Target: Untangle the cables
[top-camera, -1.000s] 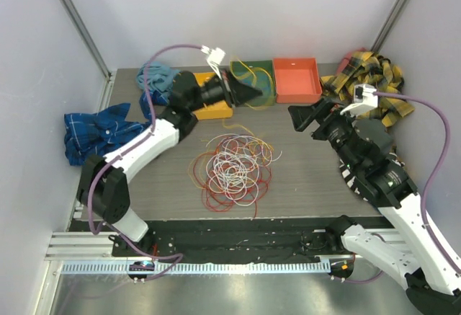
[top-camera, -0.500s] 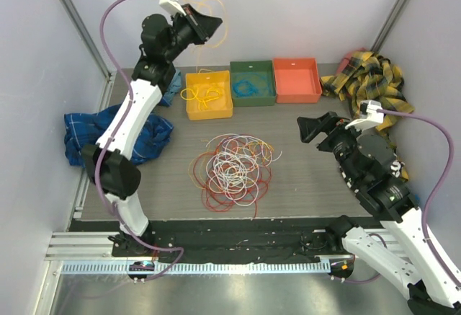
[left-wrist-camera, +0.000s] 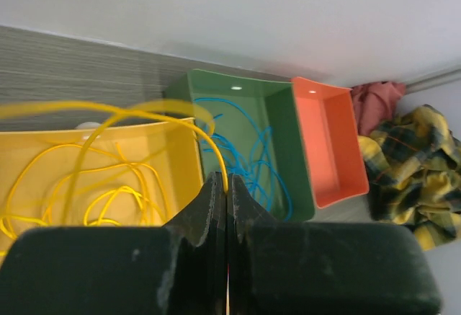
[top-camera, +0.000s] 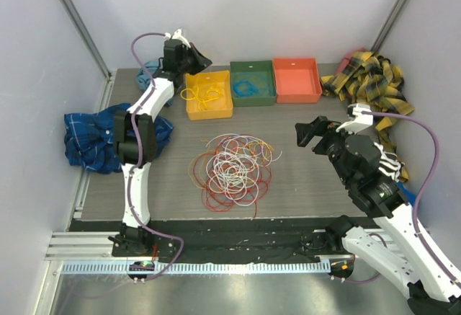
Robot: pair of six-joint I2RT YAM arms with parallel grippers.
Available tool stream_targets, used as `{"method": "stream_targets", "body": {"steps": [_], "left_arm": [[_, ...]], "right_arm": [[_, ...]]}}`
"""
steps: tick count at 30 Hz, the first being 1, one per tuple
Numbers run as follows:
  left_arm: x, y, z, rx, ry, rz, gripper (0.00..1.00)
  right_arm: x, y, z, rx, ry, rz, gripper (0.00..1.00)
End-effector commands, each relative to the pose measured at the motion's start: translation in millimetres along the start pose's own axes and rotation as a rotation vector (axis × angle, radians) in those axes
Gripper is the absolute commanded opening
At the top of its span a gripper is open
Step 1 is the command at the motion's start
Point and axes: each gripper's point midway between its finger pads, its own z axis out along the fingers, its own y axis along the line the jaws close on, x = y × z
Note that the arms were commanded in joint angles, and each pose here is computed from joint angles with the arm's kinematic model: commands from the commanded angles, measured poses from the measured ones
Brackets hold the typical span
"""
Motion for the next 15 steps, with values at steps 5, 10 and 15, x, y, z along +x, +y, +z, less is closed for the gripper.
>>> {"method": "stream_targets", "body": {"steps": [5,10,15], "left_arm": [[-1,-5,8,-0.026,0.019,0.097,0.0],[-2,10,-3,-0.155,0.021,0.186,0.47],[-19,8,-22,-0.263,0.004,0.284,1.0]], "right_arm": [[11,-2,16,0.016,0.008,-0.034,0.95],[15,0,18,0.007,0.021,-0.032,0.95],[15,4,19,-0.002,0.026,-0.024,0.95]]}}
